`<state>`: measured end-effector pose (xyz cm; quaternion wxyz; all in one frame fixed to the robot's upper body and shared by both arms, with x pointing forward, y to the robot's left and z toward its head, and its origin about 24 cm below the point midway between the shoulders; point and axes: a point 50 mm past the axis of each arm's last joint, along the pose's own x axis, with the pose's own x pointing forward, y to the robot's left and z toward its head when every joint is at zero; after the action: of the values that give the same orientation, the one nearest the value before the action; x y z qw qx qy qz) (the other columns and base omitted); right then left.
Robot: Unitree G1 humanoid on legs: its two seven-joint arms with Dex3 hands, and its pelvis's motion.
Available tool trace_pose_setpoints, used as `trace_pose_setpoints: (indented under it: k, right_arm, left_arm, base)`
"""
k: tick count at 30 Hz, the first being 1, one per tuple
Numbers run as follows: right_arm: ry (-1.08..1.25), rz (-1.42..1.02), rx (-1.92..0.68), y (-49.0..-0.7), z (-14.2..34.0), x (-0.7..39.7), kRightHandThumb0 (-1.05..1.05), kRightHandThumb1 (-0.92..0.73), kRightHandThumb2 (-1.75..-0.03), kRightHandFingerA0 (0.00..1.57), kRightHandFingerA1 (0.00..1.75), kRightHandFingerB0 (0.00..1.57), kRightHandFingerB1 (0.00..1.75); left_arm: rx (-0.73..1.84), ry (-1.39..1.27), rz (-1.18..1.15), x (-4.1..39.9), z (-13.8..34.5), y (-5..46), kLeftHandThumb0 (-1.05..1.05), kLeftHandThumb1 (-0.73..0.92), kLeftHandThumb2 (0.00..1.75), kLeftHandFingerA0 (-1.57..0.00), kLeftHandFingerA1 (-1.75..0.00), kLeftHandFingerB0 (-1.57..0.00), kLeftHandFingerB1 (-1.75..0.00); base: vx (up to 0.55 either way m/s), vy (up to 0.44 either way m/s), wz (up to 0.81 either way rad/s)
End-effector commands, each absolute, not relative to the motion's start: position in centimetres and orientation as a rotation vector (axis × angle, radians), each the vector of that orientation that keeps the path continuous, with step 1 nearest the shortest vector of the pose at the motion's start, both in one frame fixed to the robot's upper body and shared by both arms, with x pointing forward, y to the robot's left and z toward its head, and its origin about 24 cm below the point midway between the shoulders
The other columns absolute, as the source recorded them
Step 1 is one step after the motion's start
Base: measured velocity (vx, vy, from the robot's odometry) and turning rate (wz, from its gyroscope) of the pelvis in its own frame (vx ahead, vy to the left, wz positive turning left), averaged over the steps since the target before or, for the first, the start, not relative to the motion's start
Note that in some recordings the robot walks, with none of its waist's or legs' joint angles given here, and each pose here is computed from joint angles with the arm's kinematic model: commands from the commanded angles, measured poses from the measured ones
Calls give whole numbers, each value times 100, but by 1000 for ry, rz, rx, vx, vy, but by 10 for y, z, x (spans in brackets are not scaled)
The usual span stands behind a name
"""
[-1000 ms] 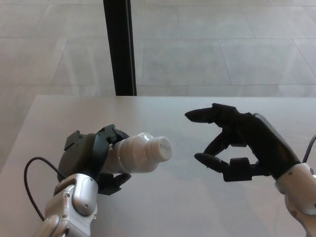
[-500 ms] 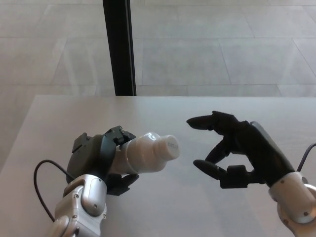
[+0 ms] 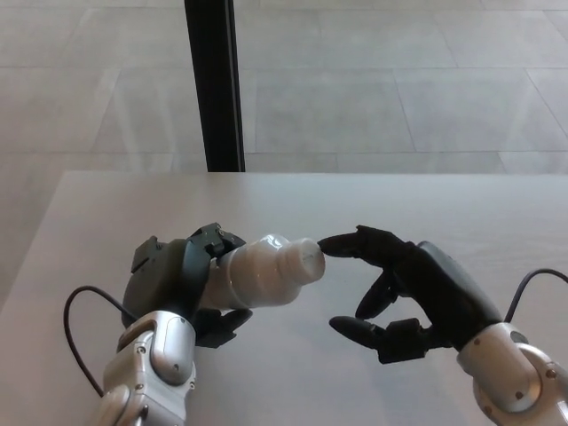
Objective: The robot uses its left hand to to lift the bottle kept on the middle of the desk and tilts it towards its right hand. It then uses its right hand to rotate its cap to open it and places the bottle and cap back on the desk
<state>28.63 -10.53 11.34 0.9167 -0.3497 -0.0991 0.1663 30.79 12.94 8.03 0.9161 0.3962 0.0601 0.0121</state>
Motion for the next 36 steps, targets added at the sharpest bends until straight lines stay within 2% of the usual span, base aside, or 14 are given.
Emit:
trace_pose_setpoints:
  k: [1, 2, 10, 15, 17, 18, 19, 22, 26, 28, 30, 31, 32, 36]
  right_arm:
    - [-214, 286, -722, -107, 125, 295, -62, -42, -87, 73, 92, 35, 52]
    - [-223, 272, -714, -108, 128, 297, -61, -52, -57, 76, 99, 43, 39]
    - [-232, 243, -694, -109, 136, 301, -61, -53, -57, 78, 99, 45, 40]
    - [-226, 264, -719, -104, 125, 297, -64, -54, -57, 79, 94, 46, 40]
    - [-205, 284, -724, -103, 121, 296, -68, -44, -87, 73, 90, 34, 51]
    - [-193, 309, -743, -102, 119, 296, -65, -54, -57, 70, 97, 34, 40]
    - [-167, 355, -779, -103, 117, 296, -68, -42, -81, 71, 92, 25, 49]
    - [-130, 409, -820, -104, 114, 297, -68, -39, -78, 71, 88, 22, 47]
    - [-122, 428, -820, -102, 113, 297, -64, -49, -56, 76, 89, 30, 36]
    - [-127, 415, -813, -101, 113, 297, -65, -51, -56, 78, 93, 32, 36]
    - [-141, 409, -799, -100, 114, 298, -64, -51, -56, 80, 93, 33, 36]
    - [-141, 401, -794, -100, 114, 298, -67, -39, -79, 82, 92, 28, 47]
    - [-142, 391, -788, -99, 115, 298, -64, -51, -57, 82, 93, 35, 36]
    - [-169, 361, -762, -97, 117, 297, -62, -53, -57, 84, 93, 38, 37]
  left_arm:
    - [832, 108, 29, 309, 81, 130, -4, 68, 82, -81, -100, -63, -63]
    - [836, 111, 31, 309, 81, 130, -5, 69, 82, -81, -103, -64, -63]
    - [839, 104, 31, 308, 78, 128, -6, 70, 79, -84, -118, -67, -65]
    - [843, 111, 33, 309, 79, 128, -10, 70, 72, -80, -116, -67, -66]
    - [864, 97, 32, 309, 80, 128, -10, 68, 70, -79, -112, -66, -66]
    - [857, 94, 31, 309, 80, 129, -11, 69, 68, -80, -127, -70, -75]
    - [845, 85, 28, 310, 81, 128, -10, 71, 66, -77, -144, -74, -102]
    - [858, 79, 29, 311, 84, 127, -14, 69, 68, -77, -114, -69, -69]
    - [864, 65, 32, 311, 85, 126, -12, 69, 68, -78, -99, -71, -66]
    - [863, 56, 29, 312, 85, 124, -11, 69, 63, -80, -153, -73, -128]
    - [878, 44, 28, 312, 85, 124, -6, 56, 63, -83, -137, -81, -112]
    - [874, 41, 28, 311, 84, 124, -6, 55, 63, -83, -149, -78, -126]
    - [880, 39, 31, 311, 84, 123, -8, 51, 61, -83, -118, -78, -90]
    - [922, 3, 4, 309, 82, 122, -17, 61, 59, -80, -112, -81, -82]
  base:
    - [0, 0, 0]
    - [0, 0, 0]
    - [0, 0, 0]
    - [0, 0, 0]
    - [0, 0, 0]
    - [0, 0, 0]
    - [0, 0, 0]
    - [0, 0, 0]
    - [0, 0, 0]
    - [0, 0, 0]
    - [0, 0, 0]
    - [0, 0, 0]
    - [0, 0, 0]
    - [0, 0, 0]
